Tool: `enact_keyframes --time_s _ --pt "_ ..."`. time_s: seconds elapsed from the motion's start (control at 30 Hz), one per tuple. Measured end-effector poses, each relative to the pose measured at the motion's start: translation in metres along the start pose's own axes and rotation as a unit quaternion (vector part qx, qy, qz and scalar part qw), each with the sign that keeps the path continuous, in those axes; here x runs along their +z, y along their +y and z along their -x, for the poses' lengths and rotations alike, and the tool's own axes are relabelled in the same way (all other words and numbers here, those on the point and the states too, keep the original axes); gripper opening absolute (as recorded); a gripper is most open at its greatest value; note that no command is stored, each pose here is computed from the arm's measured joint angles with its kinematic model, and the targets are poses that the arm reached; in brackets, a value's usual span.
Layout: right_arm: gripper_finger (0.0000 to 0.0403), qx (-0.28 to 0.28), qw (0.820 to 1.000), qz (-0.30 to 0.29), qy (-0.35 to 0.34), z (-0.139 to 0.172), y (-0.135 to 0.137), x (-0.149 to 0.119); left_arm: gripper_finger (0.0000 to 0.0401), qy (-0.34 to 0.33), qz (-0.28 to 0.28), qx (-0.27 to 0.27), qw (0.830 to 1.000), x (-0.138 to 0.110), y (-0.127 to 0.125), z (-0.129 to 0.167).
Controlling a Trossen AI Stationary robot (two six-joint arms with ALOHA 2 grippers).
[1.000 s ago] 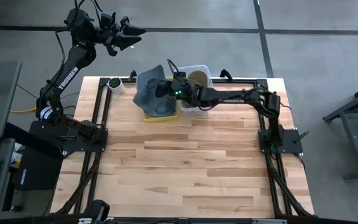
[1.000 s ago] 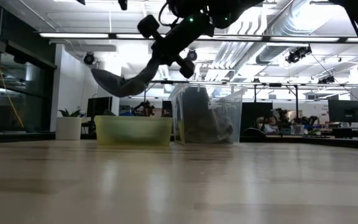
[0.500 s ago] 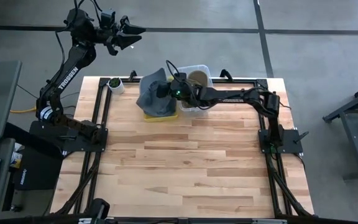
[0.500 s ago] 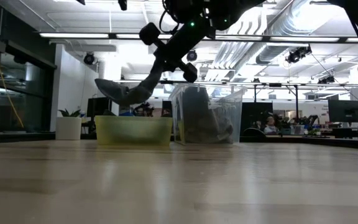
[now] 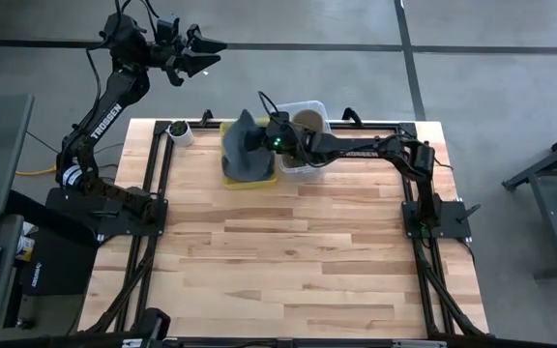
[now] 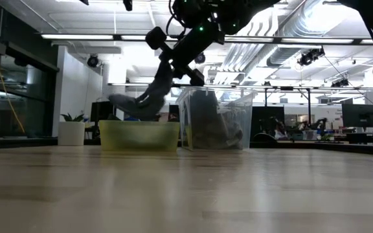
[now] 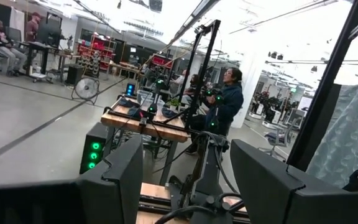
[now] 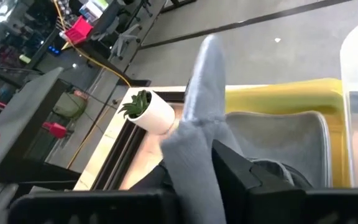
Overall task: Pick & Place hat
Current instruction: Put the blue cap into the yellow bin
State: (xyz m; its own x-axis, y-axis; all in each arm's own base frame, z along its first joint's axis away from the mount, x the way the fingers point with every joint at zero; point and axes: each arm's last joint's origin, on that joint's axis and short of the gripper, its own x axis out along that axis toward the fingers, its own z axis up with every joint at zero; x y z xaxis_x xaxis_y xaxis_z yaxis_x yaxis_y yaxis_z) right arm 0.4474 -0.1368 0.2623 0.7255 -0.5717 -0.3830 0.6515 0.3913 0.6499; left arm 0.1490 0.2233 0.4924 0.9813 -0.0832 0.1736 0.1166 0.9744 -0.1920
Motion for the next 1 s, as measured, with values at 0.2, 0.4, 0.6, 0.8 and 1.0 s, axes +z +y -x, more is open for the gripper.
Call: enact_keyframes --time_s 0.2,0.4,0.6,0.8,1.0 --pt "0.0082 0.003 1.0 0.0 0.0 0.0 0.0 0.0 0.0201 0.0 0.0 0.0 1.0 0.0 0.0 0.0" --pt "0.0119 0.031 0.999 0.0 -0.005 0.0 0.005 0.003 0.0201 0.0 0.001 0.0 1.0 0.0 0.0 0.0" --pt "0.0127 0.064 0.998 0.008 -0.023 0.001 0.011 0.008 0.0201 0.002 0.002 -0.003 1.0 0.0 0.0 0.0" --pt "0.0111 0.065 0.998 0.011 -0.018 0.0 0.01 0.007 0.0201 0.002 0.004 -0.004 1.0 0.0 0.0 0.0" --pt "0.009 0.072 0.997 0.035 0.001 0.0 0.01 0.006 0.0201 0.004 0.008 -0.005 1.0 0.0 0.0 0.0"
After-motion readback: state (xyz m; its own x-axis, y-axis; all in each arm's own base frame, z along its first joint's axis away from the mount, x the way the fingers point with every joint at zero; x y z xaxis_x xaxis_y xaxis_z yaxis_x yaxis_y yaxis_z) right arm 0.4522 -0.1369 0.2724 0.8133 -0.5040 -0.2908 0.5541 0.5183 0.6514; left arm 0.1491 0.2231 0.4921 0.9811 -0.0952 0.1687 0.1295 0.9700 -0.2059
